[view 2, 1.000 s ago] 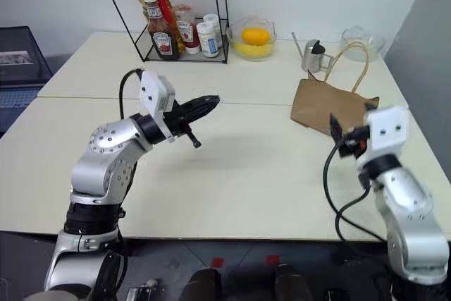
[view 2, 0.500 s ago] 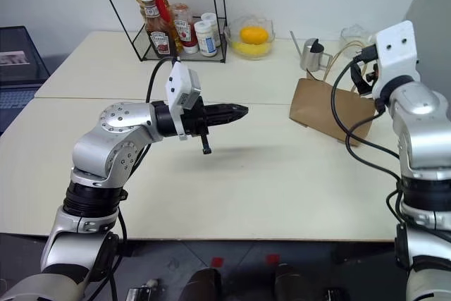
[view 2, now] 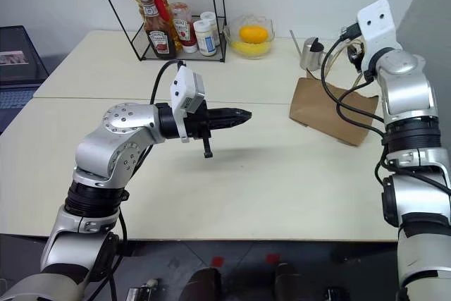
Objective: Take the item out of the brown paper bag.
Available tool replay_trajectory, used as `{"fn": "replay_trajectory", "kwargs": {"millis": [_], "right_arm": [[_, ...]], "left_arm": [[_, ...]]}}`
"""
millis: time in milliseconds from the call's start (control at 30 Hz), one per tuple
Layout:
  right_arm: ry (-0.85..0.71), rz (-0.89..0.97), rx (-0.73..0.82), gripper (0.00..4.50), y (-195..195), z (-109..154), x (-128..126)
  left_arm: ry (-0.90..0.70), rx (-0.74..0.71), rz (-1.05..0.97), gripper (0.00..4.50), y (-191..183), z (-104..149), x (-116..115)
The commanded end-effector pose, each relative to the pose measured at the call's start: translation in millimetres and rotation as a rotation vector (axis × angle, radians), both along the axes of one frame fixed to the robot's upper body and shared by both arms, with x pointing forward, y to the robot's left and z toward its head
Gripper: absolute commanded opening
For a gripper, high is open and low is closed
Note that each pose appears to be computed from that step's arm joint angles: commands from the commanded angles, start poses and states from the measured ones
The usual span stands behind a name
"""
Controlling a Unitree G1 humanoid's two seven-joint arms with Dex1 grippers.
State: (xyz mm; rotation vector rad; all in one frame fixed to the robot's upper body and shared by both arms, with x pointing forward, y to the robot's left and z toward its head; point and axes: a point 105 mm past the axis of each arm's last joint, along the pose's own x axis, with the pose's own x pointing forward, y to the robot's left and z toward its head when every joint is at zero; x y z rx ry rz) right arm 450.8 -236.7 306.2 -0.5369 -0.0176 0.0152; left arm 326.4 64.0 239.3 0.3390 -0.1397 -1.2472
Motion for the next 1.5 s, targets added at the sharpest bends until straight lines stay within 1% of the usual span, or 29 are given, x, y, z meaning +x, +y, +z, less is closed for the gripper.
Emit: {"fn": "replay_trajectory", "kwargs": {"millis": [33, 100, 133, 367, 533, 700, 900, 1000, 1200, 1333, 1500], "right_arm": [[-0.069, 0.015, -0.009, 1.03, 3, 26, -3], [-0.068, 0.019, -0.01, 0.29, 3, 27, -3], [-0.067, 0.023, -0.013, 0.03, 4, 28, -3], [-0.063, 0.094, -0.05, 0.03, 17, 34, -7], [-0.119, 0.197, -0.134, 0.03, 41, 50, -14], [-0.201, 0.308, -0.212, 0.03, 70, 73, -22], [-0.264, 0.417, -0.263, 0.03, 101, 85, -23], [-0.29, 0.473, -0.27, 0.03, 120, 89, -23], [-0.33, 0.606, -0.278, 0.03, 162, 90, -26], [-0.345, 0.677, -0.287, 0.03, 188, 87, -29], [-0.362, 0.754, -0.302, 0.03, 217, 82, -34]], "left_arm": [[-0.051, 0.005, -0.003, 0.0, 4, 7, -4], [-0.051, 0.016, 0.005, 0.0, 7, 4, -4], [-0.05, 0.021, 0.013, 0.0, 9, 3, -2], [-0.027, 0.045, 0.071, 0.0, 25, -4, 3], [0.007, 0.064, 0.127, 0.0, 43, -11, 5], [0.088, 0.055, 0.186, 0.0, 67, -19, 5], [0.216, 0.083, 0.251, 0.0, 101, -41, -3], [0.269, 0.107, 0.281, 0.0, 117, -53, -8], [0.345, 0.134, 0.278, 0.0, 125, -70, -22], [0.371, 0.142, 0.263, 0.0, 124, -73, -30], [0.382, 0.152, 0.256, 0.0, 121, -68, -37]]}}
